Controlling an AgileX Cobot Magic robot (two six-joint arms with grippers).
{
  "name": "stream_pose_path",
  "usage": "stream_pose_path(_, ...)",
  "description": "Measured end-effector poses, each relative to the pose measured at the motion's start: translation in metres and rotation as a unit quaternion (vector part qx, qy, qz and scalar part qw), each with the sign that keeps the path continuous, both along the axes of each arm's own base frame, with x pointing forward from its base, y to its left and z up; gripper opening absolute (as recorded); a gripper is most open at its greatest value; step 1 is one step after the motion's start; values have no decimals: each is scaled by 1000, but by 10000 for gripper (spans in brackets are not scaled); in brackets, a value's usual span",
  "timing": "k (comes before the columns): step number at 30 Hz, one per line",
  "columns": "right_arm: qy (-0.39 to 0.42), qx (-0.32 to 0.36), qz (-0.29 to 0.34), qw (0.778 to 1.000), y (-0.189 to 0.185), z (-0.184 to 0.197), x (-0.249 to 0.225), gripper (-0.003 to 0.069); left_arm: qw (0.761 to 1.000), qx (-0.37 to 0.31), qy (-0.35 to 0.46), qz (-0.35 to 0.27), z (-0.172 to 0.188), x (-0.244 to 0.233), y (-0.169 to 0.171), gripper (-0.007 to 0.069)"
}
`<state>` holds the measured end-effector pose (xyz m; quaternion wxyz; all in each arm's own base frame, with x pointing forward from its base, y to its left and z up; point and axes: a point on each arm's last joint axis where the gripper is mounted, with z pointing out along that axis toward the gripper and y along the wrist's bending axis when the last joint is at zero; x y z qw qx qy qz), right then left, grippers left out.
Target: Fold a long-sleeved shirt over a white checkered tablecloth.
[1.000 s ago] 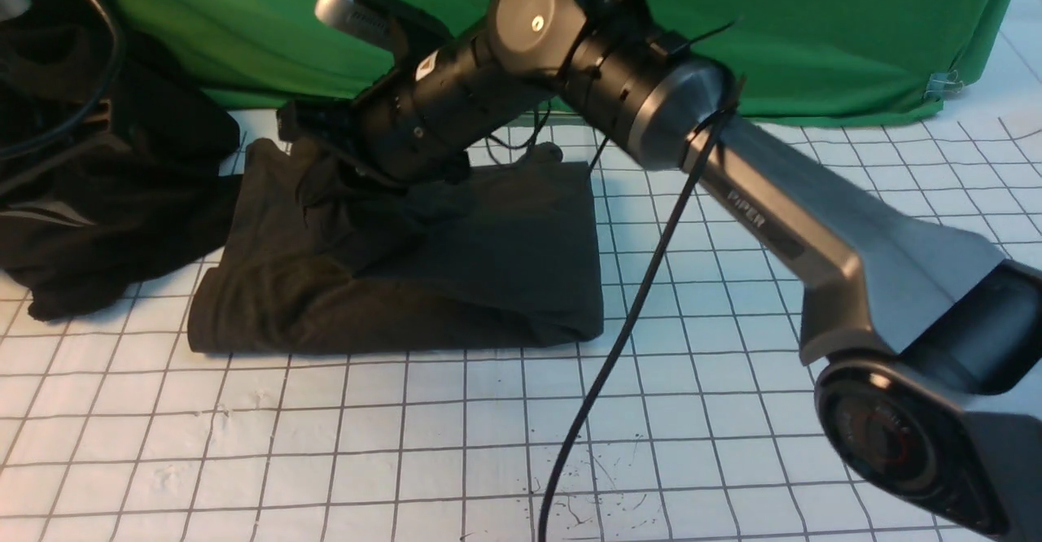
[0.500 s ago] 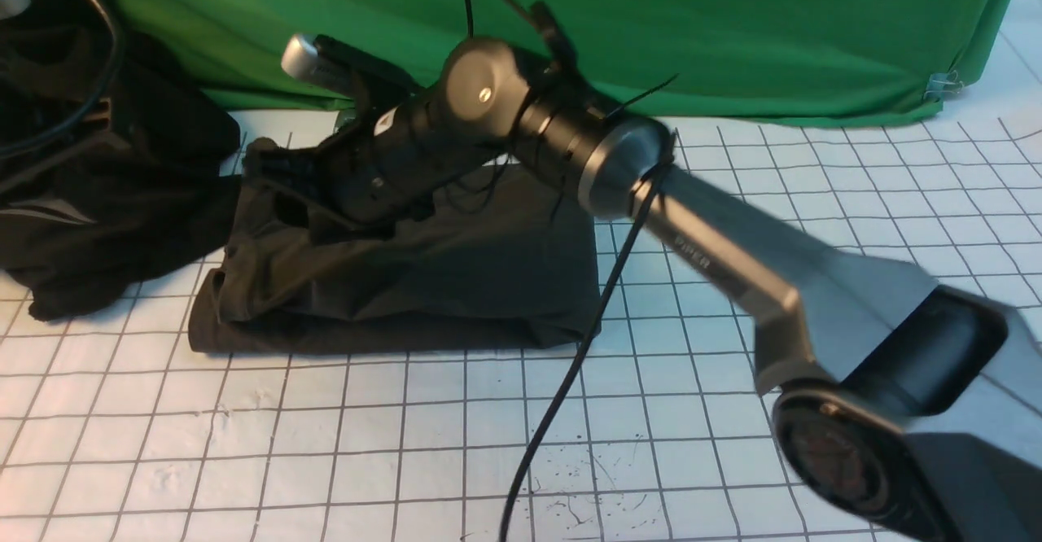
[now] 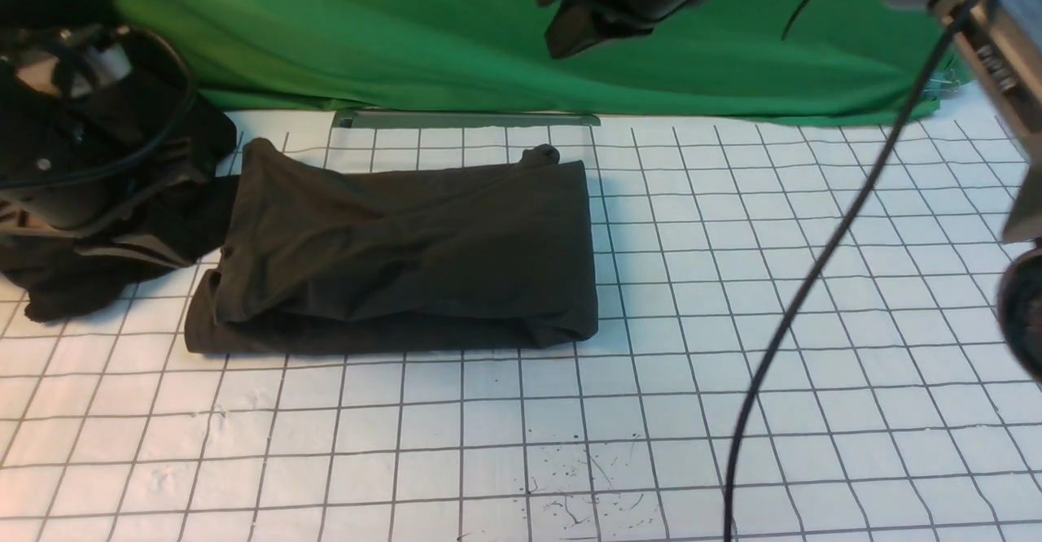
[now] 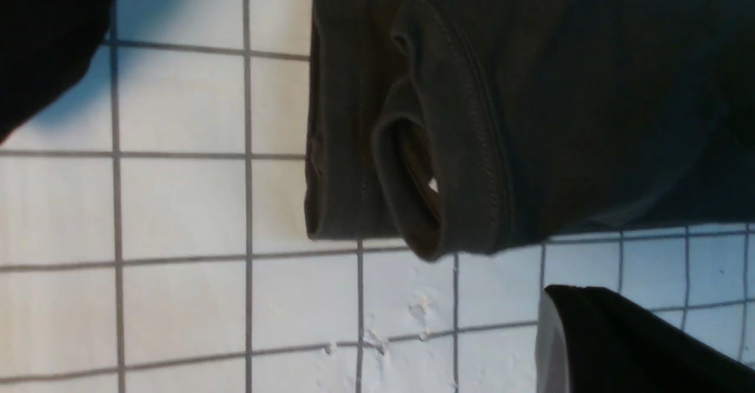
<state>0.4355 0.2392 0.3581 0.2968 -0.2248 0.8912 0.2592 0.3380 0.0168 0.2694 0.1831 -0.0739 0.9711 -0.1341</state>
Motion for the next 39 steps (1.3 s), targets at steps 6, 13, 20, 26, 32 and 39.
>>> stream_pose_path(6, 25, -48, 14, 998, -7, -8, -17, 9, 1000, 8, -3, 4, -28, 22, 4, 102)
stream_pose_path(13, 77, -119, 28, 989, -19, -46, -28, 8, 1000, -7, -4, 11, -63, 43, 5, 342)
stream_pose_path(20, 86, -125, 30, 988, -20, -53, -29, 8, 1000, -26, 0, 0, -81, 50, 2, 318)
stream_pose_path(26, 85, -126, 32, 988, -20, -53, -29, 8, 1000, -22, -1, -8, -82, 50, 2, 99)
stream_pose_path(32, 82, -127, 35, 988, -20, -53, -29, 6, 999, 3, -25, -41, -52, 53, 4, 21)
stream_pose_path(39, 81, -128, 37, 988, -20, -53, -29, 6, 994, 57, -33, -84, -19, 57, 10, 21)
